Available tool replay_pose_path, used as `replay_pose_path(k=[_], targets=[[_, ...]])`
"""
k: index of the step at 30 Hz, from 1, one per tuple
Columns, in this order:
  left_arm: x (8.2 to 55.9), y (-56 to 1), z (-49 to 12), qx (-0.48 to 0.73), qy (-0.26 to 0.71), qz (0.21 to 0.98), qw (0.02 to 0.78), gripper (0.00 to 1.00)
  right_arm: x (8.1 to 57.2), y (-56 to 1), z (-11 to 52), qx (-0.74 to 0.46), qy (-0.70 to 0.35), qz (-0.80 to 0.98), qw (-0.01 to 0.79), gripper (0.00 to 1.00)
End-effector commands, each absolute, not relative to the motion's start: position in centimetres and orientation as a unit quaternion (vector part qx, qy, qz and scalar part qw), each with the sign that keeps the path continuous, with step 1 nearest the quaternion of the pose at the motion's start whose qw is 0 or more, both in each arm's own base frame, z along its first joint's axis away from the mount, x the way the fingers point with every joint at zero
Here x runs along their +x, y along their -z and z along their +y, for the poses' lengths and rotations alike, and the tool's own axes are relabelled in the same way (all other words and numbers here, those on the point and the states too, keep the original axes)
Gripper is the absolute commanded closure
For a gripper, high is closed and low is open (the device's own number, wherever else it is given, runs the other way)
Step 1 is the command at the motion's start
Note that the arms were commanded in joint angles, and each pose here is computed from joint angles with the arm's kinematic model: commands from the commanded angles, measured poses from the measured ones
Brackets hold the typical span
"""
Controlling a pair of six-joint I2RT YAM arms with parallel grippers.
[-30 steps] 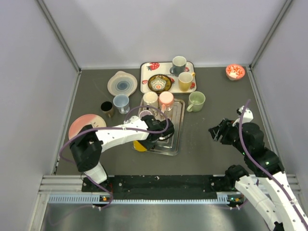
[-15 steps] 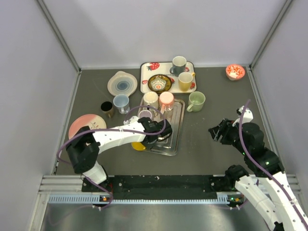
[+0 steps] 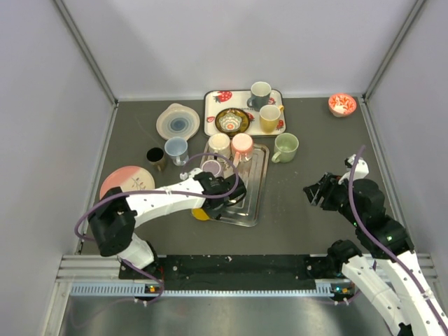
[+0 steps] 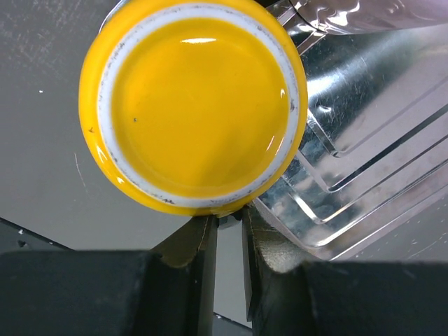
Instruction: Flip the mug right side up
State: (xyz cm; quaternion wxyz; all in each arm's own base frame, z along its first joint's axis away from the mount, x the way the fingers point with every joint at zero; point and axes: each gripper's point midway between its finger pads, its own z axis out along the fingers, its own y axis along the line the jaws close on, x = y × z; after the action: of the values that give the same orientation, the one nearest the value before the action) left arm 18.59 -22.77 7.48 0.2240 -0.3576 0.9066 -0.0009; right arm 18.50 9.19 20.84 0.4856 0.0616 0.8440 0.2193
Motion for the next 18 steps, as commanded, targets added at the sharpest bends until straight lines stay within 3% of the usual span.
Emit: replay_pose_path(k=[1,18], targets=[[17.8,-8.0,-21.9,-0.312,-0.002,0.924,0.222,1.00,18.9,-21.9,9.4,0.056,-0.228,0.830,0.505,0.40],[16.7,-8.4,-25.6,-0.127,0.072,0.965,0.217,1.00,18.7,-22.0,9.4,0.055,-0.230,0.828,0.509,0.40]])
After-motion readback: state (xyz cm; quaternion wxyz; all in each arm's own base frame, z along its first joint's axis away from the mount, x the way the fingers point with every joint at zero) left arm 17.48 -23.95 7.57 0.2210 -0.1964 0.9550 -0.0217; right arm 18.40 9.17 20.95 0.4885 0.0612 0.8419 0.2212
